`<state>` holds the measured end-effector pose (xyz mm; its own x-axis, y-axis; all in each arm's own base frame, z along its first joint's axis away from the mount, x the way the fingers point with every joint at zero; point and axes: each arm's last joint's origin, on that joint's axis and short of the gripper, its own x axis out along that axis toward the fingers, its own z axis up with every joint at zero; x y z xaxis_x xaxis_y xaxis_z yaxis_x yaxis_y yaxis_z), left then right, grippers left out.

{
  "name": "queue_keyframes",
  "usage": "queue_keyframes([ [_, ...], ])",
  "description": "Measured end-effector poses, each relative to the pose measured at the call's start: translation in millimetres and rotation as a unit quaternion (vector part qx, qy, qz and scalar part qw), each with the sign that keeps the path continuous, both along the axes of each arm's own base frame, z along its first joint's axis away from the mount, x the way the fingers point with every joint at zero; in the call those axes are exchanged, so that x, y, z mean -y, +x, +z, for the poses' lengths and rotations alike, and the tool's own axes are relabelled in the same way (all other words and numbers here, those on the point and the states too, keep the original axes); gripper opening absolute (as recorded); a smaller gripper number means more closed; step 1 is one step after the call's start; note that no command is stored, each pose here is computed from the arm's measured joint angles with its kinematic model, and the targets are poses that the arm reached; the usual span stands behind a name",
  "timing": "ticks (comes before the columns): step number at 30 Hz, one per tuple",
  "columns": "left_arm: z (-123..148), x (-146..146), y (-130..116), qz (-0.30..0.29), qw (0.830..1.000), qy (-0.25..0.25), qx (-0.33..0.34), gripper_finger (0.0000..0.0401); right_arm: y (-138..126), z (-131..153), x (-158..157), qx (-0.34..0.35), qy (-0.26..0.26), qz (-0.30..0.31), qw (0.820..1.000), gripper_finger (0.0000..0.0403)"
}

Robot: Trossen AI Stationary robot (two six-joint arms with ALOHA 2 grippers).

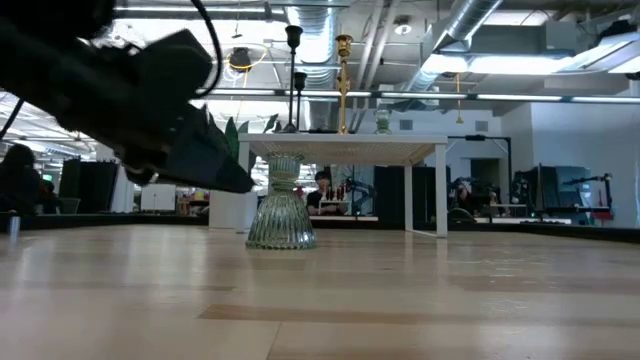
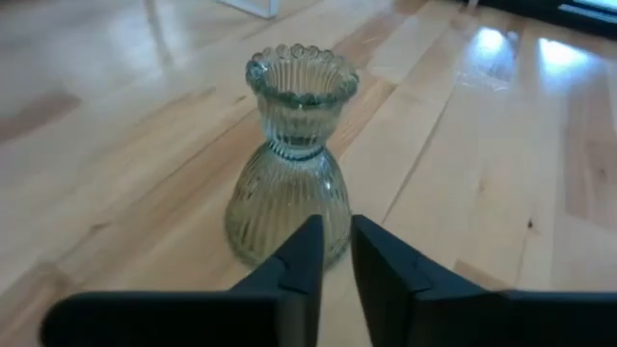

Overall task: Pick & Place candle stick holders
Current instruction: Align the green glass candle holder on the shelf with the other green glass candle holder

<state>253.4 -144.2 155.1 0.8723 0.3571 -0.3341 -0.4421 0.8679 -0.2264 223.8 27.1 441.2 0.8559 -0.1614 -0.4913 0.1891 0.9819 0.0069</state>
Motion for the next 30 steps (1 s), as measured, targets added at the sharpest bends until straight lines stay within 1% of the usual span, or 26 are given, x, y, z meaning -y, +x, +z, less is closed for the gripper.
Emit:
queue_keyframes([
  [4, 0.6, -11.3, 9.4, -0.011, 1.0, -0.027, -0.002, 0.0099, -0.4, 0.0, -3.2, 0.0, 0.001, 0.006, 1.0, 0.0],
  [9, 0.3, -20.4, 15.1, -0.024, 0.999, -0.026, -0.015, 0.016, -0.9, 0.0, -6.5, 0.0, 0.001, 0.014, 1.0, 0.0],
  [16, 0.7, -27.3, 18.9, -0.018, 0.999, -0.032, -0.013, 0.024, -1.0, 0.0, -7.1, 0.0, 0.001, 0.015, 1.0, 0.0],
  [18, 1.2, -28.7, 20.2, -0.021, 0.999, -0.041, -0.01, 0.0261, -1.0, 0.0, -7.0, 0.0, 0.001, 0.015, 1.0, 0.0],
  [19, 1.8, -28.8, 21.1, -0.027, 0.998, -0.054, -0.006, 0.027, -1.0, 0.0, -7.0, 0.0, 0.001, 0.015, 1.0, 0.0],
  [21, 3.4, -29.3, 23.1, -0.039, 0.997, -0.072, 0.002, 0.0284, -1.0, -0.1, -7.0, -0.001, 0.001, 0.015, 1.0, 0.0],
  [24, 6.1, -33.0, 26.2, -0.035, 0.996, -0.081, 0.017, 0.0294, -1.2, -0.4, -7.0, -0.002, 0.001, 0.015, 1.0, 0.0],
  [28, 8.1, -36.8, 28.7, -0.028, 0.996, -0.086, 0.029, 0.0296, -1.2, -0.4, -7.0, -0.002, 0.001, 0.016, 1.0, 0.0],
  [30, 8.3, -35.6, 28.3, -0.035, 0.996, -0.073, 0.026, 0.0296, -1.3, -0.6, -7.0, -0.003, 0.001, 0.016, 1.0, 0.0],
])
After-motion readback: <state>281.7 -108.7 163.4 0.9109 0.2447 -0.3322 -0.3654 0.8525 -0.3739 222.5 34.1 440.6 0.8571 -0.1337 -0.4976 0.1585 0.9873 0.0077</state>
